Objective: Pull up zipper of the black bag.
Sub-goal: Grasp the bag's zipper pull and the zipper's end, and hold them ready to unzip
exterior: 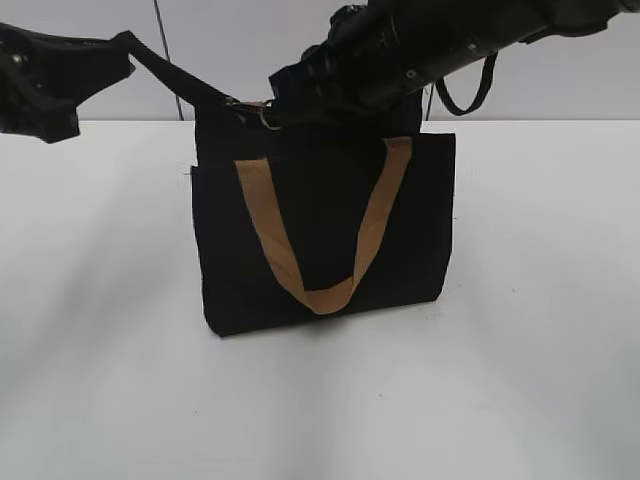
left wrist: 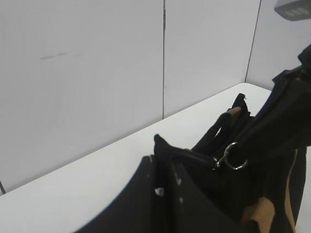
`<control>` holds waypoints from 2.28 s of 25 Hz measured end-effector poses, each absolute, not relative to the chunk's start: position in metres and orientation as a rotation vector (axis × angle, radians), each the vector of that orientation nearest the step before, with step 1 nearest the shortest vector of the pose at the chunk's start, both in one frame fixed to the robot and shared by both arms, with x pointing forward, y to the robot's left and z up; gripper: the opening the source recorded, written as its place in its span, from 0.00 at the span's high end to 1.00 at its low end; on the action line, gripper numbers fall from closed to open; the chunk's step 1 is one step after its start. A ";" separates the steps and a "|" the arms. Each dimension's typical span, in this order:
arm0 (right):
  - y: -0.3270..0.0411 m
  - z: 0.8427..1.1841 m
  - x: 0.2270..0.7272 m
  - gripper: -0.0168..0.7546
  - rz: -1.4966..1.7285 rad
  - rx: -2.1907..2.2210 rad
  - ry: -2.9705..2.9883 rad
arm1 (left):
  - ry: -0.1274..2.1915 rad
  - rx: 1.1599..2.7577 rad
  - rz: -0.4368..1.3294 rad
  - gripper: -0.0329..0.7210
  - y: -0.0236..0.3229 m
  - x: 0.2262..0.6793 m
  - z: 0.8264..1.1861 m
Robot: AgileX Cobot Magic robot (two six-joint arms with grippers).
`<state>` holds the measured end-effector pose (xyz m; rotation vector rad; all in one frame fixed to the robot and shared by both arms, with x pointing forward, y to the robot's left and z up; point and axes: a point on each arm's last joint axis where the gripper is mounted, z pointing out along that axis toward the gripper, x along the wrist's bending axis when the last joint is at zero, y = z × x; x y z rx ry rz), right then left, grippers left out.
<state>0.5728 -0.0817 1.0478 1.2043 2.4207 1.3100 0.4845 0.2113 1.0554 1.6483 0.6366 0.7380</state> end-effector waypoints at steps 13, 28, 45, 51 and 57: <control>-0.126 1.060 0.582 0.98 1.256 1.367 2.379 | 0.630 1.650 0.736 0.93 0.210 0.484 1.056; -0.139 1.062 0.586 0.98 1.231 1.415 2.343 | 0.634 1.615 0.756 0.94 0.213 0.480 1.064; -0.139 1.065 0.586 0.98 1.325 1.523 2.314 | 0.720 1.698 0.744 0.86 0.215 0.489 1.046; -0.138 1.065 0.585 0.98 1.348 1.544 2.316 | 0.666 1.901 0.574 0.53 0.192 0.500 0.996; -0.136 1.066 0.584 0.98 1.369 1.564 2.325 | 0.631 1.964 0.445 0.50 0.172 0.502 0.966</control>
